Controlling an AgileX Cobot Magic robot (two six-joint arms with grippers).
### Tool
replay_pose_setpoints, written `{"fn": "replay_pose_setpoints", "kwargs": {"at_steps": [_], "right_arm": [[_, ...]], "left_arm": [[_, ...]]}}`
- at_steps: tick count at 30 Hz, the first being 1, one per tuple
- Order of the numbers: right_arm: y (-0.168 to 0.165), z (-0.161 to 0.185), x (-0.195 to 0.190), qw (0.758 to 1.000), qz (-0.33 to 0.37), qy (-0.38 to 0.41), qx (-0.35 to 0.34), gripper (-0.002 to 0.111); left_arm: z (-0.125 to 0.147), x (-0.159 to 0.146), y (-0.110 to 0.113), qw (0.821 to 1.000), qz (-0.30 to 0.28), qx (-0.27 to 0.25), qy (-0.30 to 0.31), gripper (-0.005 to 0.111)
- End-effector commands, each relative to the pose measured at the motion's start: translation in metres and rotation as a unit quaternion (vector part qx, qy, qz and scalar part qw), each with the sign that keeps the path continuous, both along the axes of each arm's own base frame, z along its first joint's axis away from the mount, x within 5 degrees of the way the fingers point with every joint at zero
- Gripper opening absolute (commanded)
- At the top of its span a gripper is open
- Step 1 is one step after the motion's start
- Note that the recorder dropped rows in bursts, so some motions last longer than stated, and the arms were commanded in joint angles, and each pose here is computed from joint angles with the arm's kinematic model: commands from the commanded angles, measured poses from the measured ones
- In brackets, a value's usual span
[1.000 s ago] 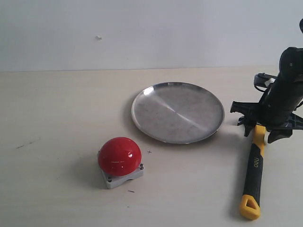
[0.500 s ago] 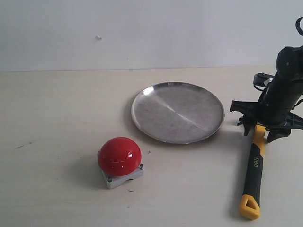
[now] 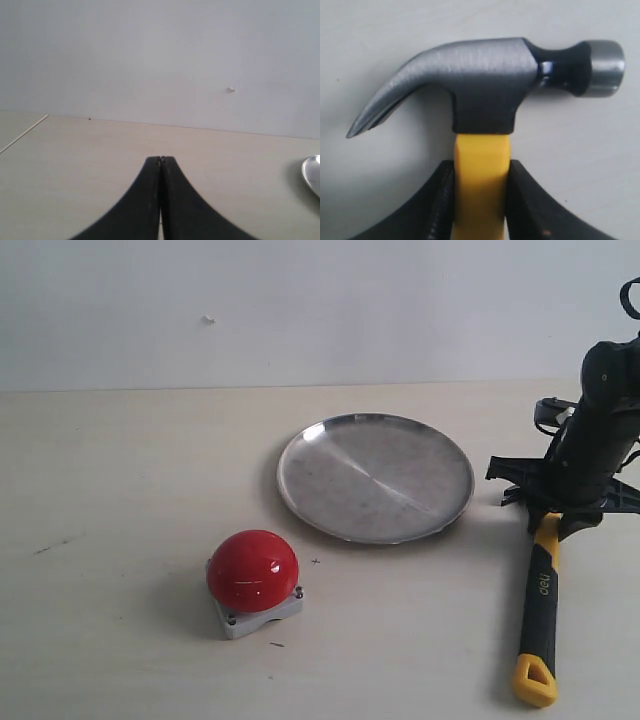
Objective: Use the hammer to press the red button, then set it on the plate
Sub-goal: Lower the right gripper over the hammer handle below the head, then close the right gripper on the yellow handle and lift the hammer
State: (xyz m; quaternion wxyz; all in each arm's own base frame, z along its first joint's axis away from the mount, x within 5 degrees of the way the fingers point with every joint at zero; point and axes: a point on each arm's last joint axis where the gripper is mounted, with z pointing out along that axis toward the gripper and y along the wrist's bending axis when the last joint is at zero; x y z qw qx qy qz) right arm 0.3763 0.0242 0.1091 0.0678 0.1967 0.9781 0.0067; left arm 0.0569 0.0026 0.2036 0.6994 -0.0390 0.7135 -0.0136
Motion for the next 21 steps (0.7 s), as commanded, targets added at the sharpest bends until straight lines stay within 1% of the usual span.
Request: {"fn": "replay_pose_setpoints", "kwargs": {"at_steps": [1,3,4,10,14,21], "right_arm": [[0.000,-0.008,-0.004,0.999,0.043,0.028,-0.003,0.009],[0.000,-0.008,-0.005,0.996,0.081,0.033,-0.008,0.001],[0.000,-0.008,-0.005,0.996,0.085,0.033,-0.008,0.000],[0.000,-0.008,-0.004,0.996,0.085,0.028,-0.008,0.000],[0.001,-0.007,-0.003,0.994,0.103,0.023,-0.008,0.000],[0.008,0.021,-0.004,0.990,0.135,-0.016,0.026,0.000]], "left_arm": [[0.000,0.000,0.000,1.000,-0.002,0.003,-0.003,0.000],[0.000,0.000,0.000,1.000,-0.002,0.003,-0.003,0.000],[0.000,0.000,0.000,1.000,-0.002,0.003,-0.003,0.000],[0.000,0.000,0.000,1.000,-0.002,0.003,-0.003,0.000],[0.000,0.000,0.000,1.000,-0.002,0.003,-0.003,0.000],[0.000,0.000,0.000,1.000,-0.002,0.003,-0.003,0.000]]}}
